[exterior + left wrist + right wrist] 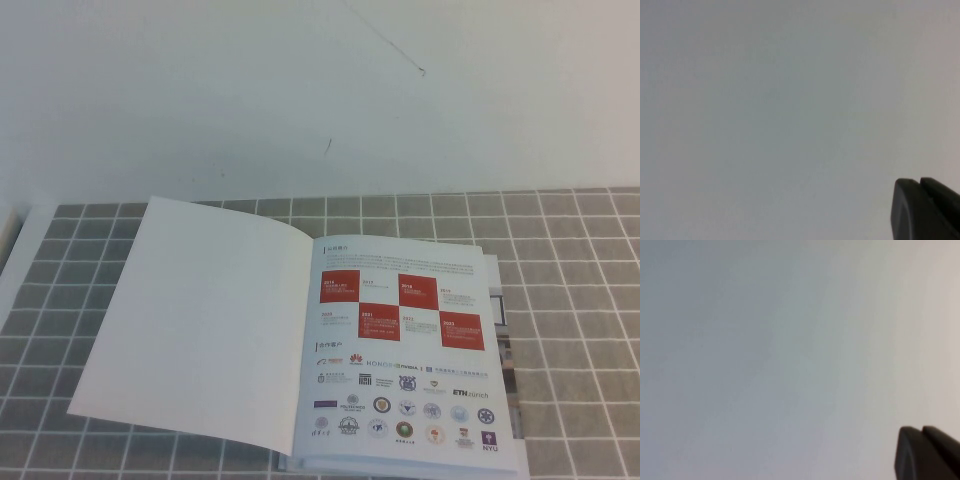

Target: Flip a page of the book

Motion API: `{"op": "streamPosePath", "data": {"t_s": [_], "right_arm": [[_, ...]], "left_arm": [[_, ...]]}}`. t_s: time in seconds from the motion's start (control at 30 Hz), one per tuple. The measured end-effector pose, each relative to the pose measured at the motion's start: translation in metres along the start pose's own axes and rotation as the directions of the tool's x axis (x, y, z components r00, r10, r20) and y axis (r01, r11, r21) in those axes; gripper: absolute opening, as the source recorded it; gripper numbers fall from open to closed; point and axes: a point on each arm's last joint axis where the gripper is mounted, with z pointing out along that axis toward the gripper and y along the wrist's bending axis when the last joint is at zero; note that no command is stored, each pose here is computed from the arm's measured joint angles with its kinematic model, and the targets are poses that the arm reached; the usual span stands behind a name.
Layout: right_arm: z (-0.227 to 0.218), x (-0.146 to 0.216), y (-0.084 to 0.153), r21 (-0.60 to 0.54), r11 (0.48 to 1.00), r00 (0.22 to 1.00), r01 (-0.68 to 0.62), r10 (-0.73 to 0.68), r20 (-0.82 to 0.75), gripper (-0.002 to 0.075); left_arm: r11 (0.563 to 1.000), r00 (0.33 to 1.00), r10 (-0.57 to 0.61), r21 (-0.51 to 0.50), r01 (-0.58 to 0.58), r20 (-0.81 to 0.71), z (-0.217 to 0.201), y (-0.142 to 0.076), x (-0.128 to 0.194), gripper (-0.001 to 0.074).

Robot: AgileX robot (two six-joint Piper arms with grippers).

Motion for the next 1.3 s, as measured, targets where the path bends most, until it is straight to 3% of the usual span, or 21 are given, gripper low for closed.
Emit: {"op": "streamPosePath", "data": {"t_s": [0.17,0.3,0.5,0.6,0.73,0.83,0.97,1.1,1.2,1.3], "right_arm": [[0.000,-0.003,-0.003,0.036,0.998,0.998,-0.056,0.055,0.033,-0.0003],[0.000,-0.001,-0.007,0.071,0.991,0.993,-0.115,0.114,0.023,-0.0003],[0.009,-0.012,-0.006,0.055,0.990,0.982,-0.132,0.138,-0.131,-0.0003],[0.016,-0.033,-0.006,0.027,0.997,0.984,-0.076,0.079,-0.158,-0.0003],[0.029,-0.060,-0.008,0.001,1.000,0.980,-0.007,0.007,-0.196,-0.0003],[0.047,-0.073,-0.009,-0.020,1.000,0.955,-0.001,-0.005,-0.296,-0.0003],[0.071,-0.066,-0.007,-0.049,0.998,0.862,-0.031,0.002,-0.508,-0.0003],[0.089,-0.045,-0.002,-0.097,0.993,0.714,-0.069,-0.019,-0.700,-0.0003],[0.100,-0.030,0.003,-0.201,0.978,0.604,-0.058,-0.126,-0.787,-0.0003],[0.114,-0.024,0.007,-0.236,0.965,0.530,-0.112,-0.143,-0.836,-0.0003]], "left_arm": [[0.999,0.999,-0.039,-0.008,0.039,-0.031,0.000,0.001,0.003,-0.0004],[0.999,0.965,-0.032,-0.002,0.032,-0.259,0.002,-0.002,0.015,-0.0004],[1.000,0.912,-0.014,0.016,0.022,-0.409,0.020,-0.012,-0.018,-0.0004],[1.000,0.864,0.017,0.025,-0.005,-0.502,0.032,-0.016,-0.031,-0.0004],[0.999,0.746,0.053,0.030,-0.045,-0.664,0.051,-0.017,-0.028,-0.0004],[0.999,0.695,0.039,0.019,-0.036,-0.718,0.065,-0.018,-0.024,-0.0004],[1.000,0.663,-0.009,-0.009,0.003,-0.749,0.079,-0.020,-0.019,-0.0004],[0.997,0.620,-0.075,-0.047,0.062,-0.781,0.088,-0.023,-0.013,-0.0004],[0.999,0.562,-0.028,0.000,0.049,-0.826,0.095,-0.026,-0.012,-0.0004],[0.996,0.523,0.065,0.087,0.017,-0.850,0.107,-0.030,-0.013,-0.0004]]}}
